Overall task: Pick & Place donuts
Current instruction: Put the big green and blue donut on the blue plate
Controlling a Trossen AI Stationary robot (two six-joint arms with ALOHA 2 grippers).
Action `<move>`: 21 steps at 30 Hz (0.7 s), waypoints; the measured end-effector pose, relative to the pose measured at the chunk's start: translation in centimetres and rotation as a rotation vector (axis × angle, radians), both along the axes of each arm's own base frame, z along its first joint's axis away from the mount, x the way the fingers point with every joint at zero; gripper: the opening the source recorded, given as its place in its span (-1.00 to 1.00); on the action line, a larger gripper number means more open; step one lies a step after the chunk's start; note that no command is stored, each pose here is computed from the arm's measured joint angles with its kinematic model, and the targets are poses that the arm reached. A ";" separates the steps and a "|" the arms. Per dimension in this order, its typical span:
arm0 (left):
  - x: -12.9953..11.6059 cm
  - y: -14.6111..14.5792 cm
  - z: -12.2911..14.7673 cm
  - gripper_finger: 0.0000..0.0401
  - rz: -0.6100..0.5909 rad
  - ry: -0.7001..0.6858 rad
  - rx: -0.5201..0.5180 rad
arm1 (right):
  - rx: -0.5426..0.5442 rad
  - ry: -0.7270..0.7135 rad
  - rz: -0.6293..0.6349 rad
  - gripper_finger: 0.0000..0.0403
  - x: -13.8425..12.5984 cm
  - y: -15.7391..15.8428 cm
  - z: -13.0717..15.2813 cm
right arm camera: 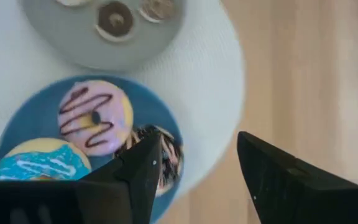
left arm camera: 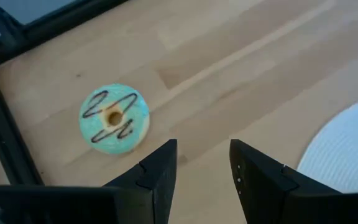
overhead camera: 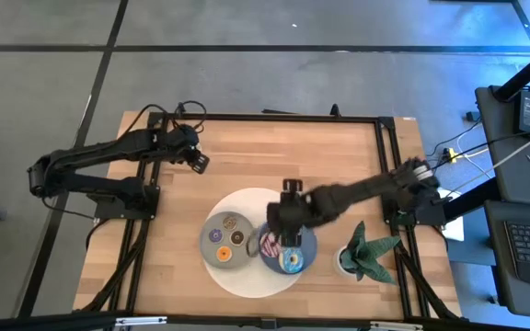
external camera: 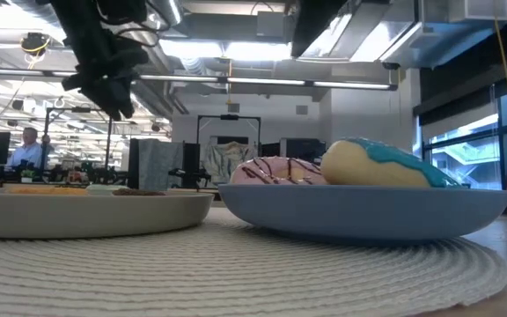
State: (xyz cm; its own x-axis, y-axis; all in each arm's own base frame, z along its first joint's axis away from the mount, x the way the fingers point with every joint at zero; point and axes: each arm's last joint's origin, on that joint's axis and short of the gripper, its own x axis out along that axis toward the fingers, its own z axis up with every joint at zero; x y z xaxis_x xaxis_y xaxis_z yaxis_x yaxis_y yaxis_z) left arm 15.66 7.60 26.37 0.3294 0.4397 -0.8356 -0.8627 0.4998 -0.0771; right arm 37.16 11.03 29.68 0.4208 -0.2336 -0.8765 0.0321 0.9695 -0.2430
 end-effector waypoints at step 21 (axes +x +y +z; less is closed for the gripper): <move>0.6 2.3 -1.7 -0.29 0.408 0.008 0.005 | 0.145 -0.669 -0.151 0.05 -7.0 -16.8 0.1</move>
State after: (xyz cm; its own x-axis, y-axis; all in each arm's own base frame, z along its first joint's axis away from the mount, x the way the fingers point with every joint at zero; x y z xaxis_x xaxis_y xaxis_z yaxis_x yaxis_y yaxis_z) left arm 16.27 9.91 24.68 0.1202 0.5369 -0.8351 -0.9909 0.1162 -0.0679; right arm 30.13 -5.79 29.77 0.8530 -0.2326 -0.4671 0.2668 0.9637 0.0074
